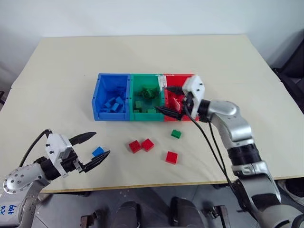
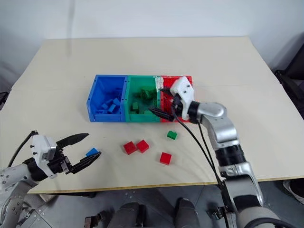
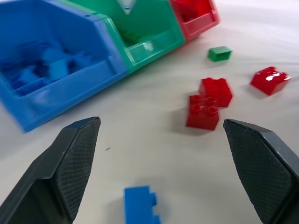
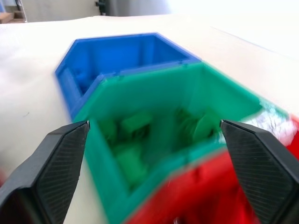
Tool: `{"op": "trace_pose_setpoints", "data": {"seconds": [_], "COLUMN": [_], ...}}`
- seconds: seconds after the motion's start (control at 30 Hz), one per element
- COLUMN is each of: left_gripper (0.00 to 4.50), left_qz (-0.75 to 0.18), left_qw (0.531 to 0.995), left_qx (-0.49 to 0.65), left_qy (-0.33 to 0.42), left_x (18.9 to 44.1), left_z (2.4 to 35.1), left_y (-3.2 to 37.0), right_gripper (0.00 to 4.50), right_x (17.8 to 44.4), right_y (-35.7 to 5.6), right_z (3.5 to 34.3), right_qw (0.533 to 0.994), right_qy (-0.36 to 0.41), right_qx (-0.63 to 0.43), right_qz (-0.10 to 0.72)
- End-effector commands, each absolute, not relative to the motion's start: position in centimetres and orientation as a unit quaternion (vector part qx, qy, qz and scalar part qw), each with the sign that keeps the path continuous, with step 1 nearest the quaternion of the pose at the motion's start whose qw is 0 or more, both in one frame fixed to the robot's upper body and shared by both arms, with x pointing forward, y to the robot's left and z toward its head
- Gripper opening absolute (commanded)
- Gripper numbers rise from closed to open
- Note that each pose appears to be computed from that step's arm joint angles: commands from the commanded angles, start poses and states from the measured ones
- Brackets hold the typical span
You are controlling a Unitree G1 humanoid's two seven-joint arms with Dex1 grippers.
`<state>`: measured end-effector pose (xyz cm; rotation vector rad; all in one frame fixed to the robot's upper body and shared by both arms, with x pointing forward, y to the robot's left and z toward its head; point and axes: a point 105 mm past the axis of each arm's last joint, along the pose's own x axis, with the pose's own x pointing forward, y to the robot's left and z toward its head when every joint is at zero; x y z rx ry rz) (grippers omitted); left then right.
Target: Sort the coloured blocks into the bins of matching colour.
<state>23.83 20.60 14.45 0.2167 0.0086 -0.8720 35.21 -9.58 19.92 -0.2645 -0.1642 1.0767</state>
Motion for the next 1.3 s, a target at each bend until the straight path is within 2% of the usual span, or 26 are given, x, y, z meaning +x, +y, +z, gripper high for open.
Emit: {"op": "trace_pose_setpoints", "data": {"seconds": [0.03, 0.17, 0.27, 0.37, 0.47, 0.67, 0.77, 0.9, 1.03, 1.07, 1.3], "left_gripper": [4.50, 4.50, 4.50, 4.50, 4.50, 4.50, 4.50, 4.50, 4.50, 4.50, 4.50], "left_qz": [-0.458, -0.519, -0.544, -0.562, -0.566, -0.539, -0.524, -0.500, -0.487, -0.484, -0.472], "left_qw": [0.880, 0.842, 0.827, 0.812, 0.807, 0.825, 0.835, 0.850, 0.858, 0.859, 0.866], "left_qx": [0.127, 0.146, 0.143, 0.155, 0.163, 0.162, 0.164, 0.164, 0.164, 0.164, 0.165], "left_qy": [-0.016, -0.017, -0.025, -0.030, -0.040, -0.049, -0.039, -0.030, -0.027, -0.027, -0.028], "left_x": [24.4, 24.8, 25.0, 25.3, 25.5, 25.7, 25.3, 24.4, 23.7, 23.6, 23.4], "left_z": [15.3, 15.6, 16.0, 15.9, 15.9, 15.8, 15.3, 14.9, 14.9, 14.9, 15.0], "left_y": [19.0, 16.7, 15.4, 14.4, 13.8, 14.8, 15.8, 16.7, 17.1, 17.2, 17.7], "right_gripper": [4.49, 4.49, 4.49, 4.49, 4.49, 4.49, 4.49, 4.49, 3.67, 3.19, 0.94], "right_x": [32.1, 28.8, 27.2, 26.5, 26.9, 29.6, 30.5, 32.7, 33.8, 33.7, 32.8], "right_y": [-13.2, -19.4, -22.0, -22.9, -21.2, -15.8, -13.9, -12.4, -11.7, -11.4, -10.5], "right_z": [20.5, 17.4, 16.1, 15.1, 14.3, 13.7, 13.0, 12.3, 12.1, 12.1, 12.9], "right_qw": [0.836, 0.855, 0.864, 0.863, 0.859, 0.850, 0.841, 0.850, 0.853, 0.850, 0.828], "right_qy": [-0.107, -0.036, 0.009, 0.041, 0.045, 0.057, 0.075, 0.091, 0.088, 0.086, 0.074], "right_qx": [-0.141, -0.174, -0.171, -0.168, -0.157, -0.155, -0.165, -0.174, -0.181, -0.179, -0.173], "right_qz": [0.520, 0.488, 0.474, 0.475, 0.485, 0.501, 0.511, 0.488, 0.481, 0.488, 0.528]}}
